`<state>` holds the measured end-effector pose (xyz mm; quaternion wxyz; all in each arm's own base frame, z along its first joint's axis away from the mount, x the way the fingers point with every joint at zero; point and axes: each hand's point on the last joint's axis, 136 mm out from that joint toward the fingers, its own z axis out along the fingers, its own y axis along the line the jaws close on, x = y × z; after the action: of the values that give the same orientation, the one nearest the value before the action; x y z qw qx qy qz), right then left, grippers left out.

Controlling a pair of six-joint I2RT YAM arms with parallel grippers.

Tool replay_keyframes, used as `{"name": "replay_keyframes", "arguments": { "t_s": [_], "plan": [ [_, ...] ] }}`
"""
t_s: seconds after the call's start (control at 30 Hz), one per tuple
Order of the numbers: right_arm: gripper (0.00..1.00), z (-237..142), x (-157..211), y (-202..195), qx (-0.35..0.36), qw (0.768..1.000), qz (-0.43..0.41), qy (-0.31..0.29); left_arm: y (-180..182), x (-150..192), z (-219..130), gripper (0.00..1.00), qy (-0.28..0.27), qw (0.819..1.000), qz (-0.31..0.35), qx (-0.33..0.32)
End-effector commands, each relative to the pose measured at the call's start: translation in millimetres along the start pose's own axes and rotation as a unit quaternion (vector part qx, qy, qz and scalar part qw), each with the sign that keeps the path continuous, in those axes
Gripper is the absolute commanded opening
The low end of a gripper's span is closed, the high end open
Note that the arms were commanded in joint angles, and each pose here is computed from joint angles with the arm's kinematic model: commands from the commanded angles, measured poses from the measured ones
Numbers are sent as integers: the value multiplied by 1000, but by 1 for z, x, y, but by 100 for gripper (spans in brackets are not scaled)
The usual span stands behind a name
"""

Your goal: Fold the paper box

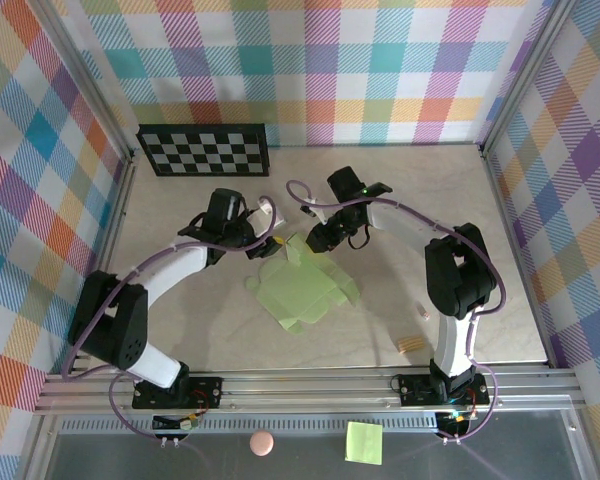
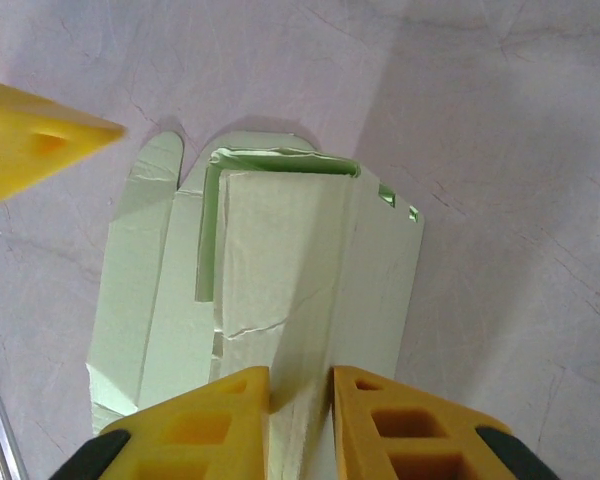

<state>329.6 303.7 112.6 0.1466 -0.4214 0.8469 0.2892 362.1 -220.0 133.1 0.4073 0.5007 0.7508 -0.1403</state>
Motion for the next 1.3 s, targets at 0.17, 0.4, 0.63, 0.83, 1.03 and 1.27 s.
{"name": "replay_keyframes", "arguments": {
  "t_s": [0.17, 0.4, 0.63, 0.83, 1.03, 1.27],
  "plan": [
    [23, 9, 8, -3, -14, 1000, 7, 22, -21, 13, 33, 58, -8, 996, 23, 90],
    [23, 11, 10, -3, -18, 1000, 10, 22, -28, 10, 49, 57, -14, 993, 29, 114],
    [23, 11, 7, -2, -25, 999, 10, 17, -33, 13, 59, 45, 10, 992, 45, 119],
    [24, 7, 6, -2, -30, 999, 12, 10, -37, 13, 64, 33, 21, 991, 55, 119],
    [28, -1, 5, -1, -39, 999, 20, 0, -45, 10, 69, 23, 23, 991, 57, 121],
    [27, -6, 12, -1, -43, 998, 41, 3, -41, 3, 76, 12, 42, 996, 52, 63]
  ]
}}
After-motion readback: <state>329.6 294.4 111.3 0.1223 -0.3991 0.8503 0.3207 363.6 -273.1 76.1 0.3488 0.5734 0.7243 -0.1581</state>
